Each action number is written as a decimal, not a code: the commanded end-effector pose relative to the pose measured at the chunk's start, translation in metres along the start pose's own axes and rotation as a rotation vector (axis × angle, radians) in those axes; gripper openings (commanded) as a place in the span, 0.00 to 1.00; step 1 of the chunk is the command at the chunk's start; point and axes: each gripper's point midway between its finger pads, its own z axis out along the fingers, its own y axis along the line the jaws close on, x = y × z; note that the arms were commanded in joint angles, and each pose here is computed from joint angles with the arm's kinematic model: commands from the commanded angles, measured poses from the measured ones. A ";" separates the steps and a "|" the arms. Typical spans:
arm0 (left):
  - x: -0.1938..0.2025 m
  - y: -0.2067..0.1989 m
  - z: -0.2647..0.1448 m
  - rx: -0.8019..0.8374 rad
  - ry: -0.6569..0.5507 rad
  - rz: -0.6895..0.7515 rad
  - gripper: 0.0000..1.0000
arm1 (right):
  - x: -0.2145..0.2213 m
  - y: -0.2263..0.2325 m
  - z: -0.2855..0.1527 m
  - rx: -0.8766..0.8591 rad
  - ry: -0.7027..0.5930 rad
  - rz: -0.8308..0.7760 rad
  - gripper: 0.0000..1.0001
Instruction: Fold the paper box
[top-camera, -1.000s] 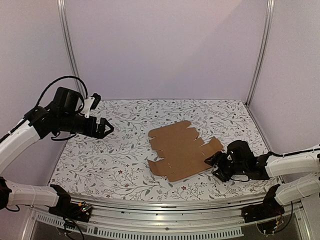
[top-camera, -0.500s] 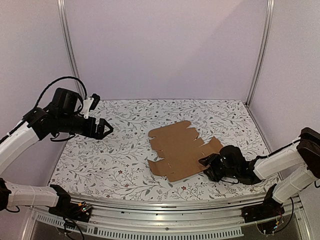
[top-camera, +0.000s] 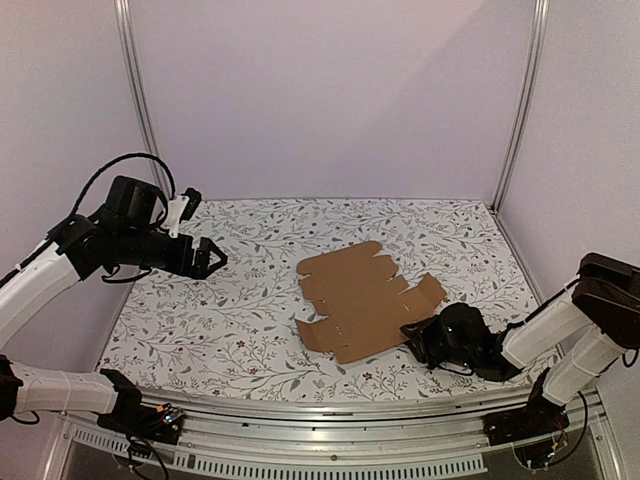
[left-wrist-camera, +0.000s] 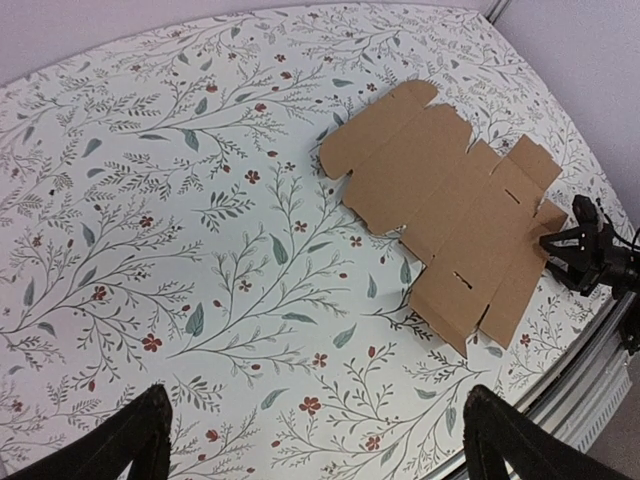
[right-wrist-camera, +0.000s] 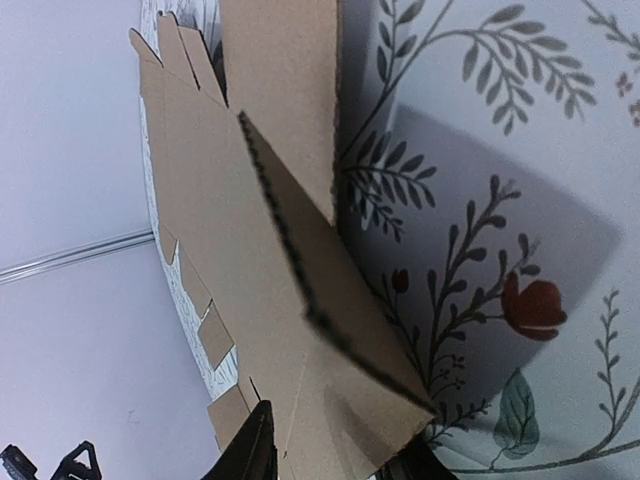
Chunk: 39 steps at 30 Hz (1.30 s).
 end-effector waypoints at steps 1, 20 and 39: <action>0.004 -0.003 0.006 0.012 0.019 0.017 1.00 | -0.009 -0.026 -0.001 0.069 -0.048 -0.012 0.27; 0.000 0.005 0.002 -0.033 -0.010 0.013 0.99 | 0.002 0.040 -0.006 -0.102 -0.017 -0.116 0.00; -0.043 -0.008 -0.057 -0.015 -0.152 0.017 1.00 | 0.041 0.194 -0.096 -0.221 0.251 -0.904 0.00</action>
